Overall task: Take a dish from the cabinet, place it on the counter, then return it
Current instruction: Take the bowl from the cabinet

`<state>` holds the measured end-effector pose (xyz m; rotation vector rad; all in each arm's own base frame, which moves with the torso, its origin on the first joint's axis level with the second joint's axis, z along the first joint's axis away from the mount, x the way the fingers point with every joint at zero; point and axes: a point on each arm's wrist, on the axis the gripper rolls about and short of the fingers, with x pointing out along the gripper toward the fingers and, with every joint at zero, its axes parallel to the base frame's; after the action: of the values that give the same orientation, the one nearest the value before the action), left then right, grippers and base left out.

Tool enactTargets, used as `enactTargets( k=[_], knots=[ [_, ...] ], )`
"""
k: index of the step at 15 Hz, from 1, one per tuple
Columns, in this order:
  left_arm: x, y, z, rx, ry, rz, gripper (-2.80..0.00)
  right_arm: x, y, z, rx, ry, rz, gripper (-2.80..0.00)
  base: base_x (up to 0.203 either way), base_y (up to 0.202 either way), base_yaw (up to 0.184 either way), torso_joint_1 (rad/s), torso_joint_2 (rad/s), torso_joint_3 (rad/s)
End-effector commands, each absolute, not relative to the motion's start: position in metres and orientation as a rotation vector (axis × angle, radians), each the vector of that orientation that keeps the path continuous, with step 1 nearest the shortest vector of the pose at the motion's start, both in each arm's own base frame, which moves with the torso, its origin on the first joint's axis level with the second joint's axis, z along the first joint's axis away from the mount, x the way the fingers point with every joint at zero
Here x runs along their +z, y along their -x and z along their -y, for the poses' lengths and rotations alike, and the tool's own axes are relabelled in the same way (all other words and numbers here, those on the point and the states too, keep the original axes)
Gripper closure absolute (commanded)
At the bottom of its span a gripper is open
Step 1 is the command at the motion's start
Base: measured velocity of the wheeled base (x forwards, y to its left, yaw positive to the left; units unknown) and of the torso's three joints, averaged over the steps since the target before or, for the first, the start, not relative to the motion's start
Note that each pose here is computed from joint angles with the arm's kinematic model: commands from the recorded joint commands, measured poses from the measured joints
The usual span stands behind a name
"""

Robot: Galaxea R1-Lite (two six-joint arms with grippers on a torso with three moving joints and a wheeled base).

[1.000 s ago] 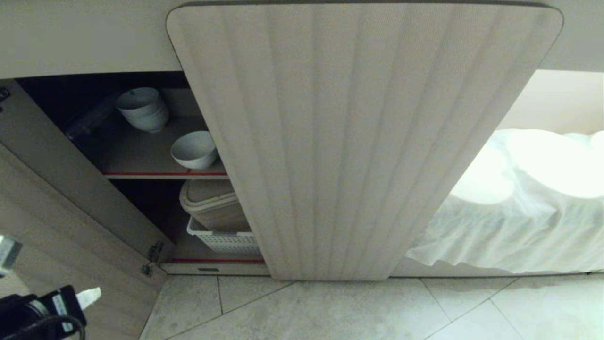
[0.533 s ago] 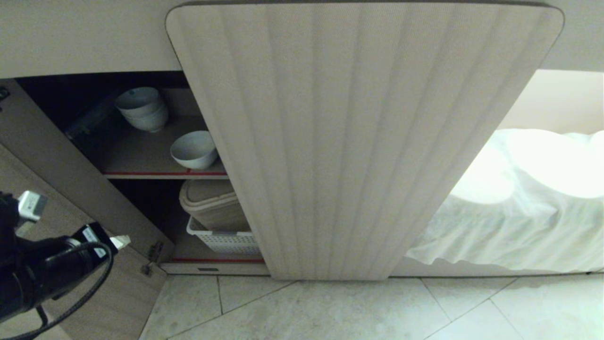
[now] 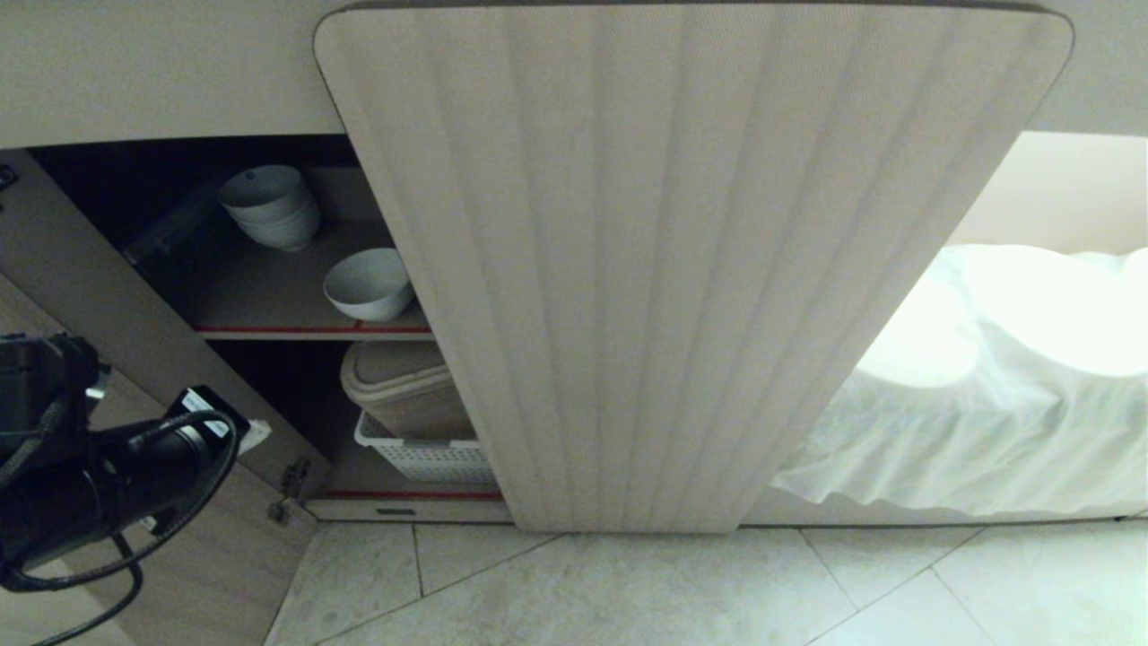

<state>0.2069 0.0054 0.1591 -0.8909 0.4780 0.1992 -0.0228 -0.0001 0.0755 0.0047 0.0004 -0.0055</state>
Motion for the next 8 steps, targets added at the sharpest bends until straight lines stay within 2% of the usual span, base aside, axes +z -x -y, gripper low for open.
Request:
enactTargets(
  k=[1,8],
  knots=[
    [0.158,-0.215,-0.006,0.201,0.901,-0.489,0.0,0.075,0.023,0.0,-0.005,-0.005,0.0,0.0,0.0,0.0,0.0,0.0,0.0,0.0],
    [0.165,-0.242,-0.009,0.175,0.912,-0.482,0.0,0.075,0.023,0.0,-0.006,-0.005,0.0,0.0,0.0,0.0,0.0,0.0,0.0,0.0]
  ],
)
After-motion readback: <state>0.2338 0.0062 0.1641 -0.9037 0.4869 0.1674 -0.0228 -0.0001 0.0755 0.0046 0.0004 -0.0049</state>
